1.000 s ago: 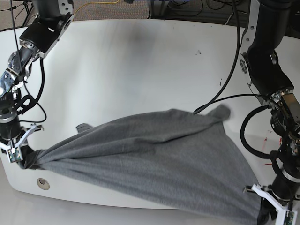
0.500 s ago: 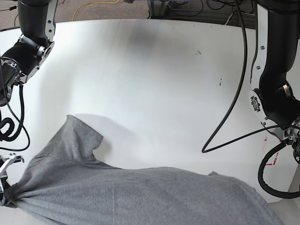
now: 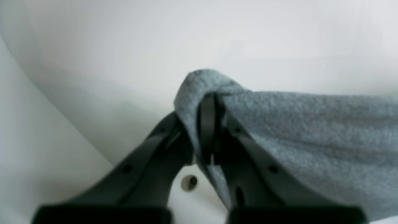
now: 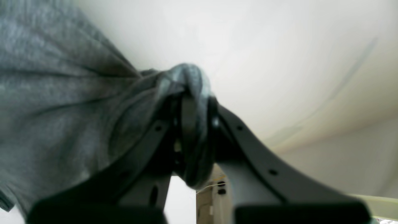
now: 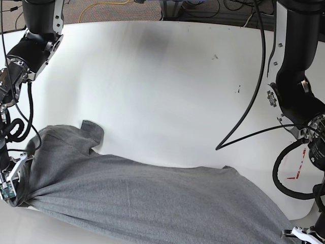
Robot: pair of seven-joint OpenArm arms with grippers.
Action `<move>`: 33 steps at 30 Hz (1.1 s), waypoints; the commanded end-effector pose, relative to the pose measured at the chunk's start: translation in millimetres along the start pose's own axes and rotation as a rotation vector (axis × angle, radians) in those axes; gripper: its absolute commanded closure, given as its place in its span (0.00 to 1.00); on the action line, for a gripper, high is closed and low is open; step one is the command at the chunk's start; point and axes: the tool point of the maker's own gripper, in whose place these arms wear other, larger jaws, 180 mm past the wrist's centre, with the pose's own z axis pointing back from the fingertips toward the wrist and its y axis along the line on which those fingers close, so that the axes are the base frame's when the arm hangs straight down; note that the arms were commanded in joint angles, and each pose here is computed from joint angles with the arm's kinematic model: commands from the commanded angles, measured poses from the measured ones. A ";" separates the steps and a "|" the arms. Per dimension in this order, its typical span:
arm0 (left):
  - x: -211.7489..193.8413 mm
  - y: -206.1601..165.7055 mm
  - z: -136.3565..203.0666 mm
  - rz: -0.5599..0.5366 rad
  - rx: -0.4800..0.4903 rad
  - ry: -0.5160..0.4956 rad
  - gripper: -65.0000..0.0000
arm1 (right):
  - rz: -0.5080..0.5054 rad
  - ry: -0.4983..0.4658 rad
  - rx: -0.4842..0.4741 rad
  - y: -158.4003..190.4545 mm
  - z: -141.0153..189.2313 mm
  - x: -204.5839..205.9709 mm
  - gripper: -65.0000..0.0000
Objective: Layout the t-shirt on the table in an organized manner, then fold the t-shirt properly
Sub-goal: 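Lift the grey shirt high with both grippers, stretching it between them, then swing the shirt down and lay it flat with both grippers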
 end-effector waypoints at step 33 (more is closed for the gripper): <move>71.1 35.3 -2.2 0.033 0.056 -0.163 1.00 | 0.084 -0.173 -0.099 -42.3 -2.4 84.6 0.94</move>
